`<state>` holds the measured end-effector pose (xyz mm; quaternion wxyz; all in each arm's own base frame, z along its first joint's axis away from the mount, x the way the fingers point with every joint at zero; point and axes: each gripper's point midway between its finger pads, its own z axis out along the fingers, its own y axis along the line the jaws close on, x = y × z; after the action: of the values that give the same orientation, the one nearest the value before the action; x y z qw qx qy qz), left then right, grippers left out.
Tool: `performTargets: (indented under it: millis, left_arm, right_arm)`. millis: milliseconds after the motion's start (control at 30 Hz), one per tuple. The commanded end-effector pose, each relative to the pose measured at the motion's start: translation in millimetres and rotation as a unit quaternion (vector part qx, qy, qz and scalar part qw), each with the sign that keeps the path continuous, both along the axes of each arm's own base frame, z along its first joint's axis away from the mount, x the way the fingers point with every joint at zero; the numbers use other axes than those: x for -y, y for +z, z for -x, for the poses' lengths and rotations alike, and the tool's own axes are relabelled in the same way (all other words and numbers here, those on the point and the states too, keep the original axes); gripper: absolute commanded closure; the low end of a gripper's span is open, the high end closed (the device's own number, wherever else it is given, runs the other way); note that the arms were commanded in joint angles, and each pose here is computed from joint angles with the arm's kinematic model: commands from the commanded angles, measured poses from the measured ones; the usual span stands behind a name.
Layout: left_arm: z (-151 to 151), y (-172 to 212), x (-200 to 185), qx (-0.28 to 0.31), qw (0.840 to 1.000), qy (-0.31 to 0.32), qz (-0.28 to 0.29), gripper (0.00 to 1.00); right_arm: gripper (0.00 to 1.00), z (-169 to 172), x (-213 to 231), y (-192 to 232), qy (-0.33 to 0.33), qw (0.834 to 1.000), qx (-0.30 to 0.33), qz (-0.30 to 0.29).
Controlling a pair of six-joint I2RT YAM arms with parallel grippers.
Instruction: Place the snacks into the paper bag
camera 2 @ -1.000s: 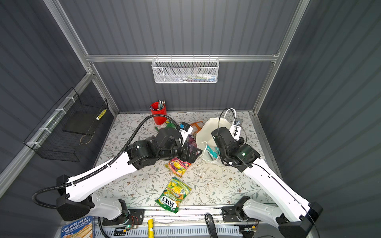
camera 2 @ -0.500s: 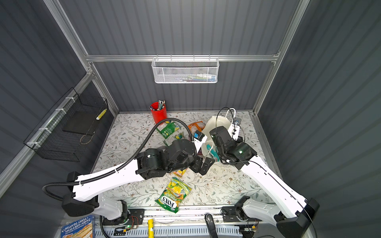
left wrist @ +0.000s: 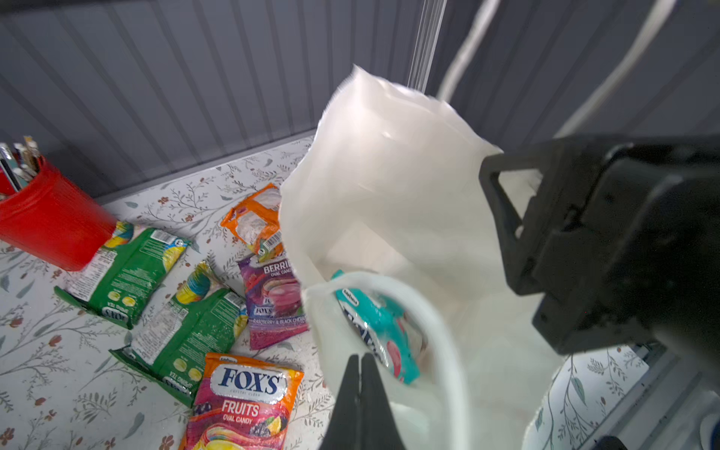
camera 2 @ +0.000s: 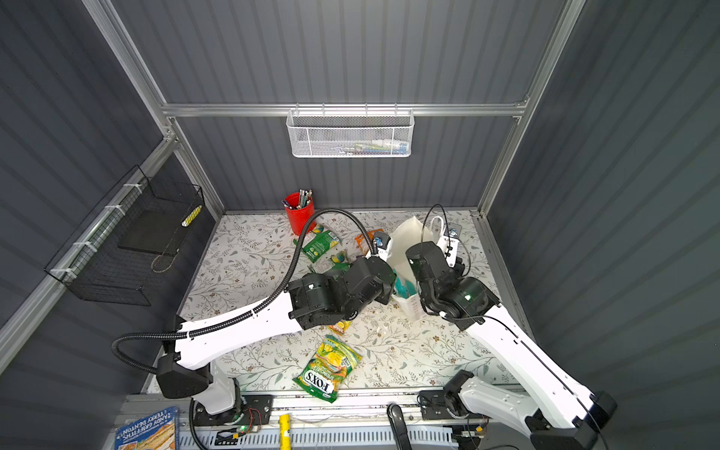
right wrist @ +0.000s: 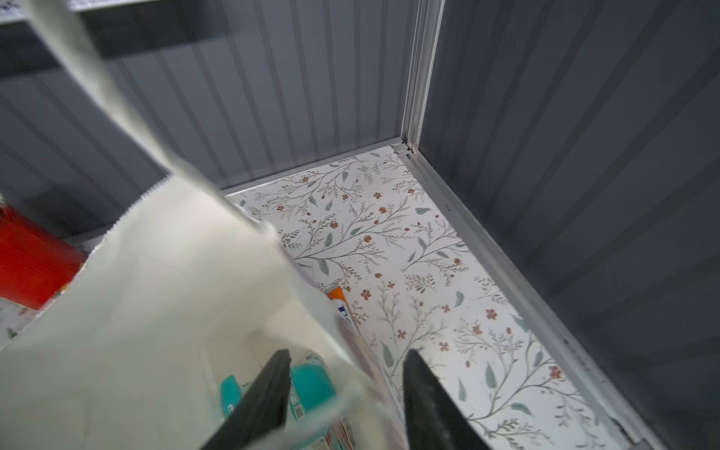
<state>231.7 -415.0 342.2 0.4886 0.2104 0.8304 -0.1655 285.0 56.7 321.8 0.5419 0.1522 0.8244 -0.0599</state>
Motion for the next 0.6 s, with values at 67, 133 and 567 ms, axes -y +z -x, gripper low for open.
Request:
performTargets:
  millis: [67,133,567]
  left_arm:
    - [-20,16,-28,0.012,0.999,0.03,0.003,1.0]
    - [-21,8,-27,0.003,1.0,0.027,0.001,1.0]
    - [-17,3,-19,-0.006,1.0,0.005,0.021,1.0]
  right_arm:
    - [0.11,5,5,7,0.028,1.0,-0.01,0.0]
    - [0.06,8,9,8,0.025,1.0,-0.016,-0.001]
    - [0.22,32,-8,-21,0.053,0.991,-0.101,-0.072]
